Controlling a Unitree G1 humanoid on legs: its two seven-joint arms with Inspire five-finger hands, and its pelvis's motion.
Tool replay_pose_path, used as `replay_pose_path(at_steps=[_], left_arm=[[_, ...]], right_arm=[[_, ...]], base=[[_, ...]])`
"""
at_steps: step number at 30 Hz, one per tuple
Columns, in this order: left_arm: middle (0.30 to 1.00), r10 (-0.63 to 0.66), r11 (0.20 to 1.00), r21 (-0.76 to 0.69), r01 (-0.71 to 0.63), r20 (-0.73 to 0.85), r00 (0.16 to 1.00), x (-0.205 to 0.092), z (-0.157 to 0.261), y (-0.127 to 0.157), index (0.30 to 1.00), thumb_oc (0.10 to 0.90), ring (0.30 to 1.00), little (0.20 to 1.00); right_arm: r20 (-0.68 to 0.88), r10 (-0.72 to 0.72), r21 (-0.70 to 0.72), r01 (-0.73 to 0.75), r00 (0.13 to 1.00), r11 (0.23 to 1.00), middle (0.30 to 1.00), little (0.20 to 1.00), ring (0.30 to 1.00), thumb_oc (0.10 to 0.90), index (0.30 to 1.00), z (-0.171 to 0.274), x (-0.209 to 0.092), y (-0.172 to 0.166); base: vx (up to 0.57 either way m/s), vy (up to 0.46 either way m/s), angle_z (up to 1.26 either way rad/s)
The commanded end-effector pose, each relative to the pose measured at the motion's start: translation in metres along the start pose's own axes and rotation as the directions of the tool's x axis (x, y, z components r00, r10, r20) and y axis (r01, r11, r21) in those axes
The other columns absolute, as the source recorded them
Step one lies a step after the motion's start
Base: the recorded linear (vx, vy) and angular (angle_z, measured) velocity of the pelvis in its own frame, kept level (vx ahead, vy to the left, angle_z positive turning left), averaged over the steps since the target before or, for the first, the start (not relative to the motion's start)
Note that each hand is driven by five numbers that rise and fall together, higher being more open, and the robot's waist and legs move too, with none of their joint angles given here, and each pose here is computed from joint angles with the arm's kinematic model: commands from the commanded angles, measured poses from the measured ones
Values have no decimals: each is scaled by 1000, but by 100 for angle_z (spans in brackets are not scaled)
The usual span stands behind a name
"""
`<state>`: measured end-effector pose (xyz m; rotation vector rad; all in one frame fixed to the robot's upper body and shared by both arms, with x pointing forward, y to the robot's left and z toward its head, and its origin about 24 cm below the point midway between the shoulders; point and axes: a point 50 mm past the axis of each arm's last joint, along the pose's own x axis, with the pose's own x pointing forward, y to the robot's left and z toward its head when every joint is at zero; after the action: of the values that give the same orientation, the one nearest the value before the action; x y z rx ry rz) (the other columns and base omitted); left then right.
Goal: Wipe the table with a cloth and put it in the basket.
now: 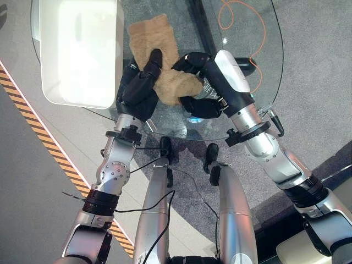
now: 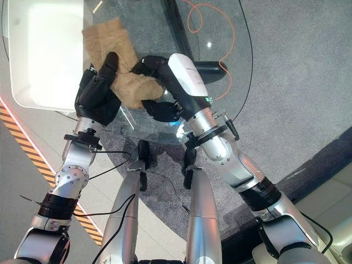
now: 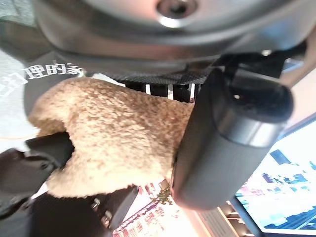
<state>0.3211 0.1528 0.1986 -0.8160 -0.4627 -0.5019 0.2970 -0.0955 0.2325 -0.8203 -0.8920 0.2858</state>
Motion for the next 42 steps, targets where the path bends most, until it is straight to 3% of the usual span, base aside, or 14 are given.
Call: replay_pose_path(at_steps=[1, 17, 18, 19, 42], left_arm=[[300, -328, 945, 26, 327, 100, 939, 22, 13, -62, 300, 100, 300, 200], [300, -347, 937, 29, 348, 175, 921, 21, 20, -66, 300, 100, 300, 200], [300, -347, 937, 29, 348, 176, 921, 21, 20, -66, 300, 100, 300, 200], [300, -346, 938, 29, 347, 177, 921, 21, 20, -67, 300, 100, 300, 200], [300, -278, 960, 58, 274, 336, 900, 17, 40, -60, 300, 100, 300, 200]], right_arm=[[402, -177, 36, 178, 898, 983, 300, 200, 300, 100, 300, 77, 25, -39], [396, -196, 48, 193, 897, 980, 312, 214, 312, 114, 312, 76, 25, -38], [396, -197, 49, 193, 897, 980, 458, 384, 458, 284, 458, 77, 25, -38], [395, -202, 55, 196, 896, 979, 900, 900, 900, 800, 900, 77, 25, -39], [384, -235, 57, 231, 893, 971, 900, 900, 900, 800, 900, 73, 24, -42]], base=[[0, 0, 0], [0, 0, 0], [0, 0, 0], [0, 0, 0], [0, 0, 0]])
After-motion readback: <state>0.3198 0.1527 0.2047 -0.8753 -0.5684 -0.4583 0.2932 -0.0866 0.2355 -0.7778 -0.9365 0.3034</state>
